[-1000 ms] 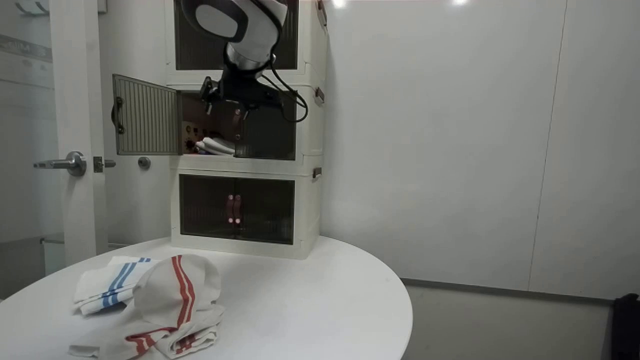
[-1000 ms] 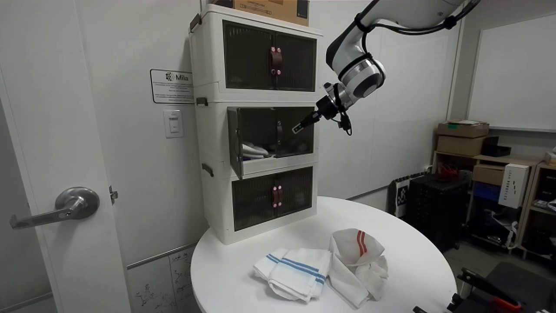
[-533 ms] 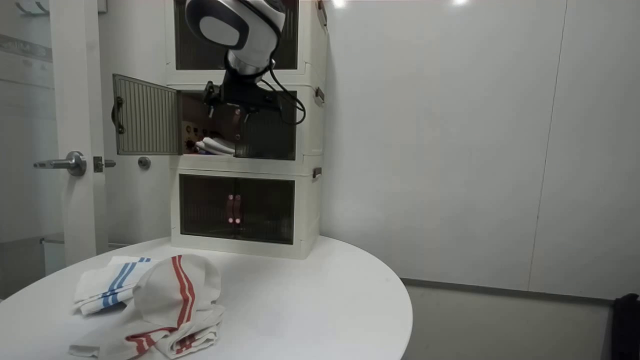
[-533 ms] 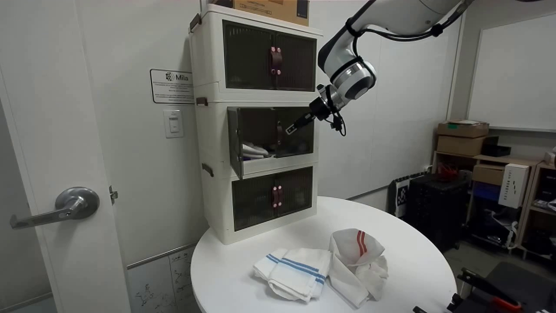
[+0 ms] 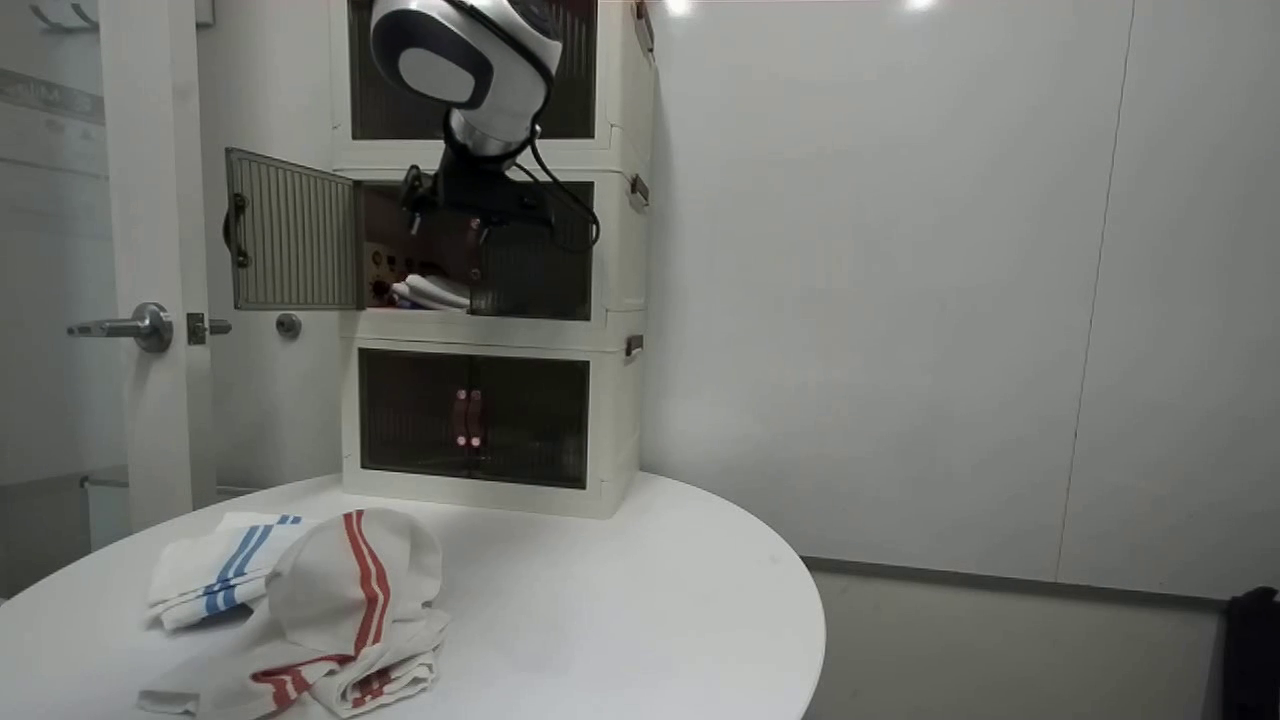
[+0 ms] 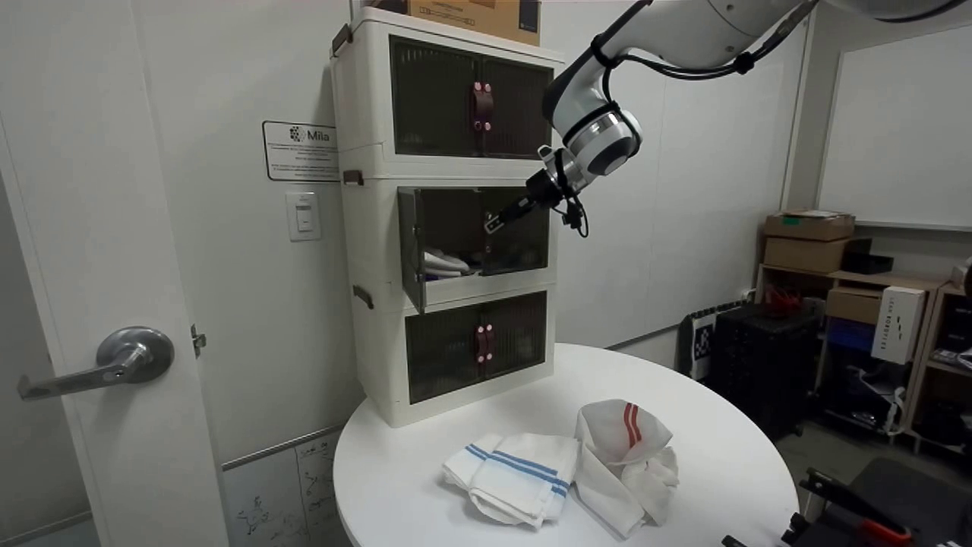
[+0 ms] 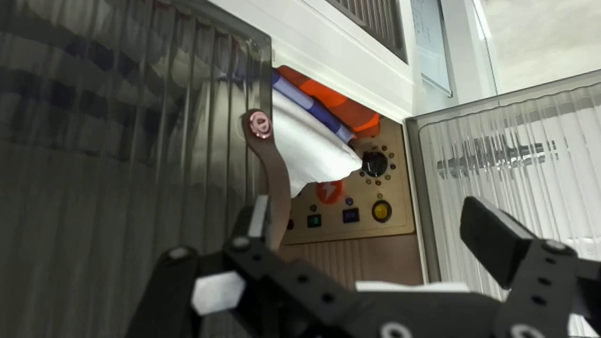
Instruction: Open the right door of the cabinet in the middle
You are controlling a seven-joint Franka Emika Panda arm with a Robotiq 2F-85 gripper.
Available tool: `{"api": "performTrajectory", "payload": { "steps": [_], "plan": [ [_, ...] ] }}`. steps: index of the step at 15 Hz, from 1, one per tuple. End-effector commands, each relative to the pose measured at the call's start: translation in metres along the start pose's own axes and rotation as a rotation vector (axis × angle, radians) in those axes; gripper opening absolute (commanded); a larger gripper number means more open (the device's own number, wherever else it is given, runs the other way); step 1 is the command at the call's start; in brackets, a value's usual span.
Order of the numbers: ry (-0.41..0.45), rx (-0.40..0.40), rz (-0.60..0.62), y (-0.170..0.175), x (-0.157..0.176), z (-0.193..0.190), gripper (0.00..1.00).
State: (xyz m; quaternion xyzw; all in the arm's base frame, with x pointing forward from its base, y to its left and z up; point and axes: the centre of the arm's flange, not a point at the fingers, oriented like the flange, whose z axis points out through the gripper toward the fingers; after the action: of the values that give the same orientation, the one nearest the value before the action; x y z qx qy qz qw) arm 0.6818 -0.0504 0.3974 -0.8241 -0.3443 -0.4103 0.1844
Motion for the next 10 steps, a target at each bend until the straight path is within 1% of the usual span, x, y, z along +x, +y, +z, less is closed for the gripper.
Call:
{"api": "performTrajectory", "payload": {
  "steps": [1,4,6,10],
  "plan": [
    [0.012,0.02,-0.025,0.011,0.009,0.016,1.0],
    [0.012,0.029,-0.032,0.01,0.011,0.022,0.97],
    [0.011,0.027,-0.031,0.011,0.009,0.022,0.99],
    [-0.002,0.008,-0.011,0.012,0.004,0.008,1.0]
  ]
}}
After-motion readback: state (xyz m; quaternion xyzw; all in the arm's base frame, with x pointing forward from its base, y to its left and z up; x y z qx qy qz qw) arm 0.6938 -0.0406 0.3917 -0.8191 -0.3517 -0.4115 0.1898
